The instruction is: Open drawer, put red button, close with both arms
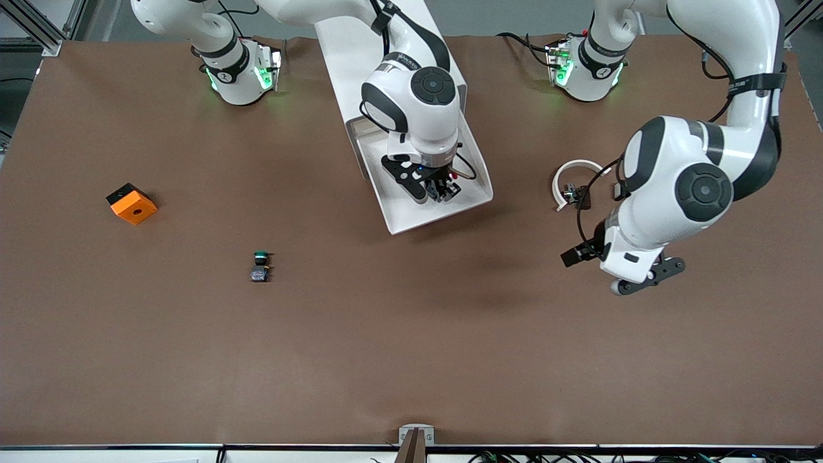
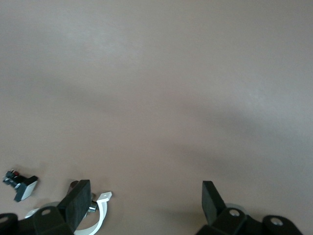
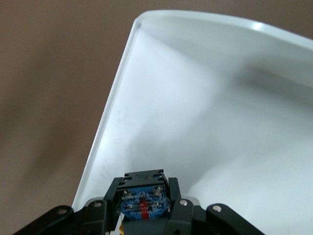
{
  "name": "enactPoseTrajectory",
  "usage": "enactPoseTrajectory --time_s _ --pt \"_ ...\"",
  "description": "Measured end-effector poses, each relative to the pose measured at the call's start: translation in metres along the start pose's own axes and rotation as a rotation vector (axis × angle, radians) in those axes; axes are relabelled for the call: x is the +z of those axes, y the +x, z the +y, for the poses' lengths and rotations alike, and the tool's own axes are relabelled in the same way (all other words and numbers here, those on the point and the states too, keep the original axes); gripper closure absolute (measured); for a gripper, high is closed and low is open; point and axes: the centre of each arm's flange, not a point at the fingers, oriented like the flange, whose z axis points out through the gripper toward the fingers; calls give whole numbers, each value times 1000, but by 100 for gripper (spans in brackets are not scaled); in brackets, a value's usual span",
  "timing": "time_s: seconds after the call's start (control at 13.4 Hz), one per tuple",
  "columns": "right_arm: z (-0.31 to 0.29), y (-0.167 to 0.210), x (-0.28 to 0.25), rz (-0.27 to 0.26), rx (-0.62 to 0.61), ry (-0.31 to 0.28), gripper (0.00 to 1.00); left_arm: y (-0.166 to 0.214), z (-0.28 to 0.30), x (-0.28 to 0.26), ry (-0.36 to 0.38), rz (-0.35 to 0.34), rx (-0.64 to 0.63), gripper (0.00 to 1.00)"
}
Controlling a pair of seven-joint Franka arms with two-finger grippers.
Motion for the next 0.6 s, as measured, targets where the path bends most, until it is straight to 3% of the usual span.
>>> enactPoseTrajectory --time_s 0.45,0.6 --pt "-3 -1 6 2 38 -1 58 -24 34 27 -39 40 91 0" --pt "-4 0 6 3 76 0 43 -29 40 37 -33 33 112 0"
